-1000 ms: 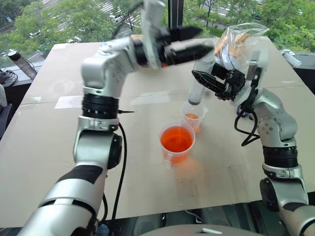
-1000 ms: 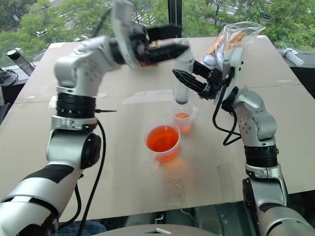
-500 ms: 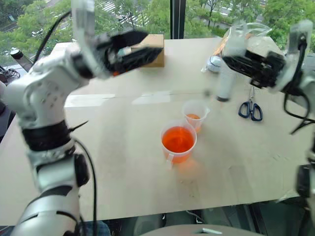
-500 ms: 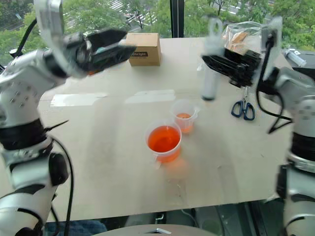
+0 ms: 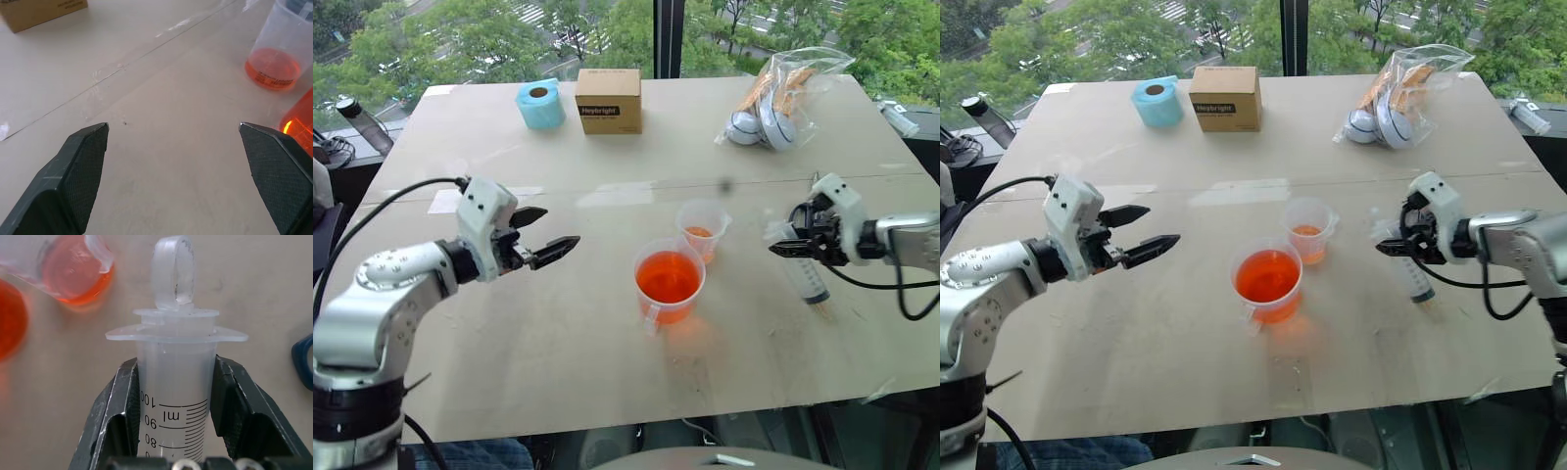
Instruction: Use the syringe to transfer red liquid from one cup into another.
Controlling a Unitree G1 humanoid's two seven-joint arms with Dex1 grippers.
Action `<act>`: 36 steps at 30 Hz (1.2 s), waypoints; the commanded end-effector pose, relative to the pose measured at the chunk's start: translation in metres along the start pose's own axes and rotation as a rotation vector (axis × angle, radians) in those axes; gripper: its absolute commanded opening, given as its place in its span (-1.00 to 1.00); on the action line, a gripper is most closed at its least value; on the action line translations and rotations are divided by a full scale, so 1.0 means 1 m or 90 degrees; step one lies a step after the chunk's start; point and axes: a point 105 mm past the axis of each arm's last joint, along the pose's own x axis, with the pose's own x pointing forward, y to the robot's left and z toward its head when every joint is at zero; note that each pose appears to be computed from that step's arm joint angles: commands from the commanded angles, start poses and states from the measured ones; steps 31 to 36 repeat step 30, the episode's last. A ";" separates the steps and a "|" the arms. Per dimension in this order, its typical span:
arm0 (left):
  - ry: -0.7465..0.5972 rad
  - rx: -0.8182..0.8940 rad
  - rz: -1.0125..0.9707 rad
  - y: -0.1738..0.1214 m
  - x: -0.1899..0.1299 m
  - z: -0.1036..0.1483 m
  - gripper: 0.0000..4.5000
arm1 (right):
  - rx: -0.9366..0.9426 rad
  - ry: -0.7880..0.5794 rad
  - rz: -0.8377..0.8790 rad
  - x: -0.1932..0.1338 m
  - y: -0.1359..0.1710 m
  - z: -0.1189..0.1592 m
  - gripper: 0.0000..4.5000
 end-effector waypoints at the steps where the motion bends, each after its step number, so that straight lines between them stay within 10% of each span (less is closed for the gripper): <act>1: -0.036 0.035 0.010 -0.012 -0.004 0.009 0.94 | -0.025 -0.049 -0.030 -0.003 -0.012 0.014 0.44; 4: -0.026 0.027 0.019 -0.018 -0.006 0.000 0.94 | -0.029 -0.083 -0.044 -0.009 -0.020 0.021 0.96; 12: -0.010 -0.011 0.045 -0.028 -0.021 -0.021 0.94 | -0.112 -0.281 0.060 -0.048 -0.005 0.034 0.96; 25: 0.062 -0.054 0.072 -0.067 -0.050 -0.095 0.94 | -0.130 -0.235 0.042 -0.073 -0.017 -0.119 0.96; 36: 0.053 -0.050 0.064 -0.069 -0.053 -0.099 0.94 | -0.140 -0.228 0.045 -0.070 -0.011 -0.141 0.96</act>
